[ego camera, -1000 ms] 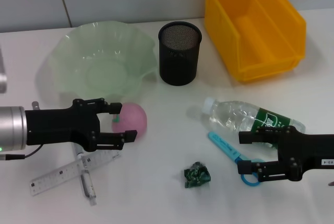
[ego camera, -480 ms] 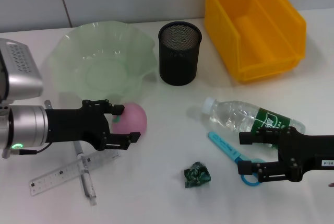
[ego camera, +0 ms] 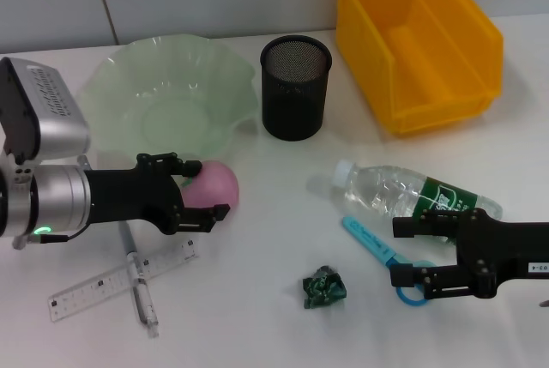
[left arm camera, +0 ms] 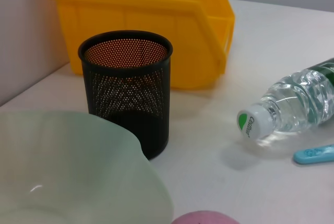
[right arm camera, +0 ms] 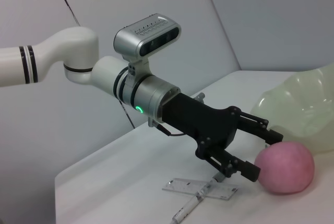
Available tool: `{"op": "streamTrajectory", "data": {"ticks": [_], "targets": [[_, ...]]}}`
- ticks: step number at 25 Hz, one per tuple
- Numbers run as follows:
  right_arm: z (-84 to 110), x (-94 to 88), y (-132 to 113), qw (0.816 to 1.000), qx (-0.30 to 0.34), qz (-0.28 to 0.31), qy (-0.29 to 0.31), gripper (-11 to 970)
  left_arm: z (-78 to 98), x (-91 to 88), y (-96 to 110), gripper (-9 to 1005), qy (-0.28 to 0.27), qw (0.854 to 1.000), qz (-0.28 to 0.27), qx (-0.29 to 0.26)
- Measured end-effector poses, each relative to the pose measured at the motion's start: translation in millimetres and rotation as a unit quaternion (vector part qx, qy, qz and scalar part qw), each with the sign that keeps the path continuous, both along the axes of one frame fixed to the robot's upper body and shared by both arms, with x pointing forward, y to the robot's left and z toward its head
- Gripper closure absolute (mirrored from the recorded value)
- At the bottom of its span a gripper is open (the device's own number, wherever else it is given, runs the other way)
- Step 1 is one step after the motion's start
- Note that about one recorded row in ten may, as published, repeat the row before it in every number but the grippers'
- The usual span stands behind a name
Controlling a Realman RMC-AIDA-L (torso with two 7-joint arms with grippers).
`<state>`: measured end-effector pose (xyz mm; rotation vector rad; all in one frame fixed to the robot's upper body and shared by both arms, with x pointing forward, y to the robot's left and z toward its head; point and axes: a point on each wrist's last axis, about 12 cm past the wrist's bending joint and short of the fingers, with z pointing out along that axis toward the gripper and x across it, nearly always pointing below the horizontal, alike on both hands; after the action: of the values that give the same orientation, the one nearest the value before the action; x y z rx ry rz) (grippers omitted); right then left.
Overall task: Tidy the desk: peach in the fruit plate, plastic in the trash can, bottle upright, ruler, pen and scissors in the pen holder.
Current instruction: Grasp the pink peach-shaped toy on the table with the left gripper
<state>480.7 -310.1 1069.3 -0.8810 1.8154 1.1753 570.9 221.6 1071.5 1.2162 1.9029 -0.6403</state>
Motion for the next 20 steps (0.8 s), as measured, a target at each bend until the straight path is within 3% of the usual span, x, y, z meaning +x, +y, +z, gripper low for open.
{"op": "streamTrajectory", "data": {"ticks": [2,12,20], "targets": [[0.1,0.1,0.1,1.0,0.0,0.0,0.0,144,-1.9,-0.3,-2.5,171,-0.002,1.0,0.0,0.004],[1.3,0.2,-0.7,1.0,0.003,0.001,-0.001,145,-9.3,-2.3,-7.7,438,-0.011,1.0,0.006,0.021],[1.9,0.4,-1.7,1.0,0.002,0.0,-0.002,144,-1.9,-8.1,1.5,614,-0.015,0.999,0.034,-0.026]]}}
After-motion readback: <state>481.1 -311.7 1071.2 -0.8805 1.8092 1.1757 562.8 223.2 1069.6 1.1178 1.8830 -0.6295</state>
